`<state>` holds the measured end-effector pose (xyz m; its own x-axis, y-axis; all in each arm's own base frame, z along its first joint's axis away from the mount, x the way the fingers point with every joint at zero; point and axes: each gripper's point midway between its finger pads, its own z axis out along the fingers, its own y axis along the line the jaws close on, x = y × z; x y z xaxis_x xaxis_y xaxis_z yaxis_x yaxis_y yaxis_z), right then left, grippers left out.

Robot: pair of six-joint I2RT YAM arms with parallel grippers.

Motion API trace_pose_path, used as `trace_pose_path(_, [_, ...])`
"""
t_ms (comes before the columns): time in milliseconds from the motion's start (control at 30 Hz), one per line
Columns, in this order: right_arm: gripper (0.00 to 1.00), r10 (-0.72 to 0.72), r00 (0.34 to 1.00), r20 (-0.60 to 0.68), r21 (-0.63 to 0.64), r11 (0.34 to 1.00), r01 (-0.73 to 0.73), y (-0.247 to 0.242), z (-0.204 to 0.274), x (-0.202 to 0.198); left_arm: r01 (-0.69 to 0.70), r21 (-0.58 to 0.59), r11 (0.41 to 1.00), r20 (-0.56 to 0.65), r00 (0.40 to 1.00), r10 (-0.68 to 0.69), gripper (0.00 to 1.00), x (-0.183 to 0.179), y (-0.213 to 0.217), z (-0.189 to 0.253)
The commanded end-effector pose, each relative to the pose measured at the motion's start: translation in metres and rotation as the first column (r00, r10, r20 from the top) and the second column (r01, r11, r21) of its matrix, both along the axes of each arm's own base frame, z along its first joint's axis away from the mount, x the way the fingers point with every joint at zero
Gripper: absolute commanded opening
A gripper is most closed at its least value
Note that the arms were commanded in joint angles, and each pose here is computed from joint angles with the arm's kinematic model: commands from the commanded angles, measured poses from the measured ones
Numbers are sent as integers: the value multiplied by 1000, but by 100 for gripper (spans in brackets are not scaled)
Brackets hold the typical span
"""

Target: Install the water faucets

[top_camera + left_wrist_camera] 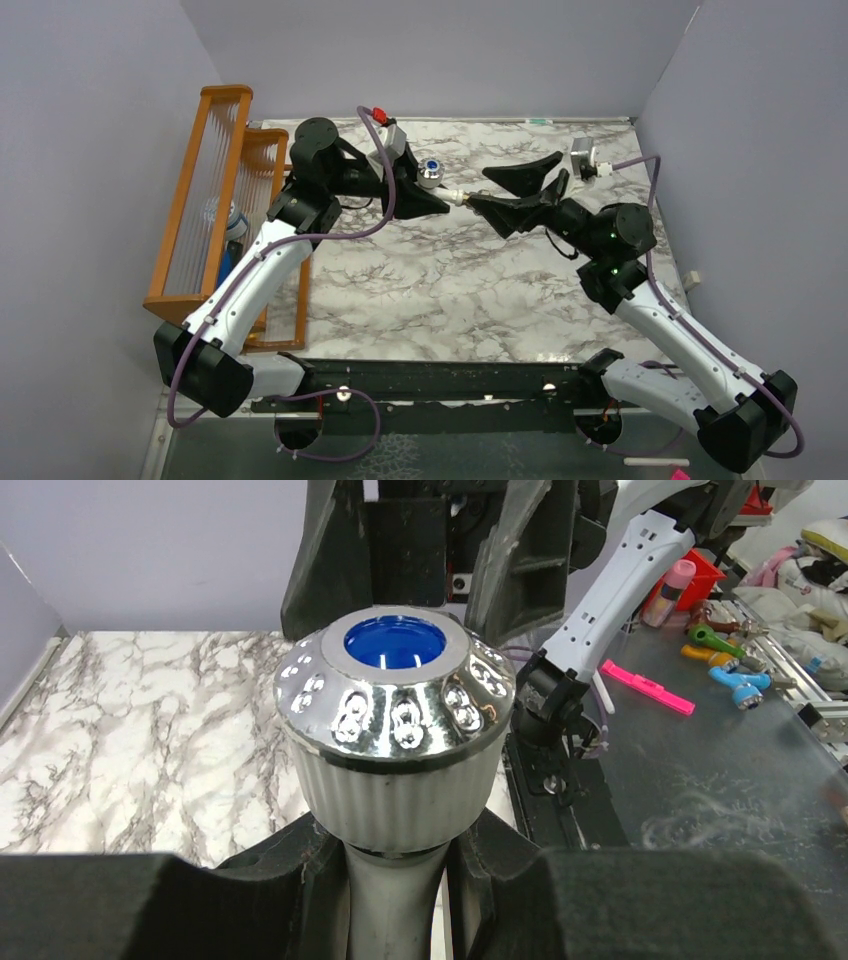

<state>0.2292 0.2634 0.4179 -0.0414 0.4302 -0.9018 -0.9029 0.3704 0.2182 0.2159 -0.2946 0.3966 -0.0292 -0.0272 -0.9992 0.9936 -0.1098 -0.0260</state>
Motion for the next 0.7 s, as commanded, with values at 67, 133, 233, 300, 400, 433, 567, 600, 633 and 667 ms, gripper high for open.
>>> trace_pose_path(67, [72,-39,915,402,-15,999,49,-8,36,-21,7,-54,999,107,994,-1,0,-4,1,30])
trace_pose_path(133, [72,28,863,504,-85,996,17,-2,31,-32,1,-53,999,98,995,4,0,-3,1,30])
trace_pose_path(233, [72,103,780,618,-171,985,6,2,26,-45,-1,-53,999,76,997,5,0,-3,1,30])
trace_pose_path(300, [72,135,721,680,-216,976,21,3,23,-49,6,-56,998,70,998,-2,0,-6,1,31])
trace_pose_path(400, [72,177,631,755,-293,952,84,5,11,-48,6,-64,998,75,997,-1,0,-8,2,33])
trace_pose_path(433, [72,182,606,775,-308,945,110,5,7,-45,6,-66,998,78,997,-1,0,-9,3,33])
trace_pose_path(567, [72,174,509,843,-319,924,212,2,1,-38,13,-74,997,78,997,-7,0,-10,2,36])
trace_pose_path(600, [71,177,489,854,-318,922,222,3,0,-38,17,-70,997,74,997,-11,0,-10,2,36])
trace_pose_path(633, [71,177,476,862,-317,920,230,3,0,-37,22,-66,998,70,997,-17,0,-10,2,36])
trace_pose_path(667, [71,174,468,866,-312,920,237,3,1,-36,26,-60,998,67,998,-21,0,-10,2,36])
